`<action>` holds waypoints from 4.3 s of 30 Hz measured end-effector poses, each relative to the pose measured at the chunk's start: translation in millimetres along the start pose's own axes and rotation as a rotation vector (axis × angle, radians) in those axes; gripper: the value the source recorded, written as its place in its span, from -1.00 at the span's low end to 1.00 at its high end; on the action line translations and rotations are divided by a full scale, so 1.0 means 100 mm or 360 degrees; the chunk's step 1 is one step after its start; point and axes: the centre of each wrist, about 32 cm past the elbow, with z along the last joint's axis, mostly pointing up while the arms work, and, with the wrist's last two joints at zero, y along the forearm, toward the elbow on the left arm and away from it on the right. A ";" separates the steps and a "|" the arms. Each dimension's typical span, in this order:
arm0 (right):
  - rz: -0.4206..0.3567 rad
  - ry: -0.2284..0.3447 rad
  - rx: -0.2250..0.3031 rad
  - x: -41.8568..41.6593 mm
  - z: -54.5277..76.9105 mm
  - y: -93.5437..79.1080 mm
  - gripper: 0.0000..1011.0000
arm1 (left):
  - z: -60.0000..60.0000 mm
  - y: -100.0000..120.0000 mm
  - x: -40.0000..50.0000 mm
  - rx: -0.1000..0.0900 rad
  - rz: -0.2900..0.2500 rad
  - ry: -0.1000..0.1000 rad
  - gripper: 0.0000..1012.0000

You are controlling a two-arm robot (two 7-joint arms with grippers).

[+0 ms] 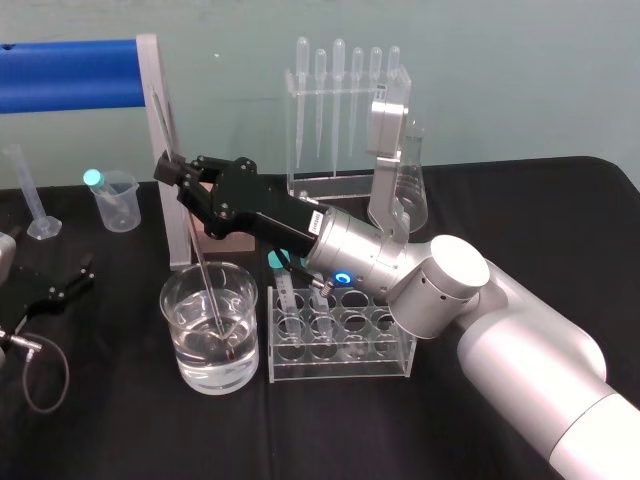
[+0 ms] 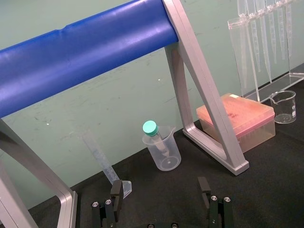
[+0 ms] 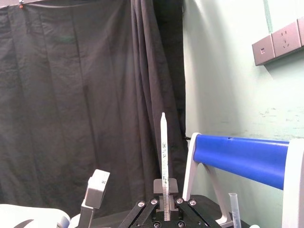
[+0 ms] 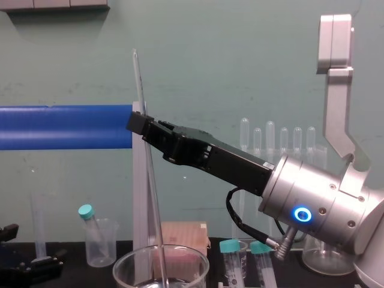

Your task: Hold the thermometer with one hand and immerse one end into the beaker, then reinsert it into the test tube rack.

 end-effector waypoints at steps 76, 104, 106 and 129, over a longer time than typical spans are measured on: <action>-0.0276 -0.0507 0.0398 -0.291 1.14 -0.60 -0.89 | 0.00 0.00 0.000 0.0000 0.0000 0.0000 0.99; -0.0649 -0.0467 0.0180 -0.396 0.92 -1.36 -0.89 | 0.00 0.00 0.000 0.0000 0.0000 0.0000 0.99; -0.0649 -0.0452 0.0177 -0.384 0.89 -1.37 -0.89 | 0.00 0.00 0.000 0.0000 0.0000 0.0000 0.99; -0.0600 -0.0383 0.0121 -0.239 0.69 -1.34 -0.89 | 0.00 0.00 0.000 0.0000 0.0000 0.0000 0.99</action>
